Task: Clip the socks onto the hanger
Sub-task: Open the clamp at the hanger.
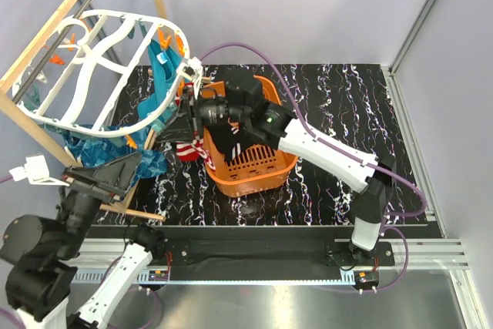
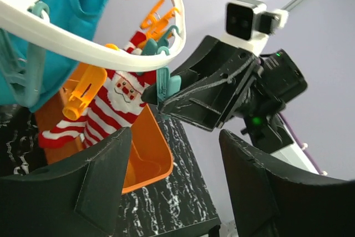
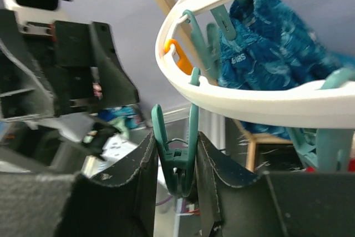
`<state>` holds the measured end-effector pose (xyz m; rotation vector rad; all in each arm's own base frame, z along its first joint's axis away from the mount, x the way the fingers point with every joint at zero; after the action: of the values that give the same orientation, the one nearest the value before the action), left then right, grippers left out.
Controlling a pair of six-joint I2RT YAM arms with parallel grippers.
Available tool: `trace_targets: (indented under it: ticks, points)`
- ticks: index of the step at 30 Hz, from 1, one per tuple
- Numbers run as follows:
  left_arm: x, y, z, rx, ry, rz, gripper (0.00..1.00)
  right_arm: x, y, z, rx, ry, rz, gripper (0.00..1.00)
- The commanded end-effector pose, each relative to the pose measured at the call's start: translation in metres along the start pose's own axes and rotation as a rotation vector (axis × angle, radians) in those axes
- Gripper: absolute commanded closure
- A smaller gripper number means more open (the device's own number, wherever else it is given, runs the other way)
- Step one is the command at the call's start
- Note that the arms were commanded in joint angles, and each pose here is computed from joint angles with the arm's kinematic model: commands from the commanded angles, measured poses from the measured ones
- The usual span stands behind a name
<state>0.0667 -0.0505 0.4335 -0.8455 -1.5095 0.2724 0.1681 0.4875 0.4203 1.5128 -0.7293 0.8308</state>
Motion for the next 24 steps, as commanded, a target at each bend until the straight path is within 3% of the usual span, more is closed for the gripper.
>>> trace_targets:
  ticks: [1, 11, 24]
  points:
    - [0.010, -0.023, -0.015, -0.121, -0.047, 0.063, 0.30, -0.005, 0.040, 0.015, 0.237, 0.150, -0.225, 0.74]
    - [-0.002, -0.028, -0.049, -0.184, -0.024, 0.078, 0.30, -0.005, 0.068, 0.026, 0.367, 0.254, -0.368, 0.72]
    - [-0.003, -0.034, -0.053, -0.237, -0.034, 0.069, 0.37, -0.001, 0.069, 0.021, 0.415, 0.274, -0.434, 0.74]
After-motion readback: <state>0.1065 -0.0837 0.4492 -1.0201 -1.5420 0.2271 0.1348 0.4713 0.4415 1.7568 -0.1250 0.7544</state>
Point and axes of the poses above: each gripper's point midway between its finger pads, its own z axis back along the fingers, its own y axis along the line the jaws close on, x = y × z, the point moved 3 cm from there along z, back along the fingers, and after that the axes turned 8 degrees about -z, right-handed, at the moved point
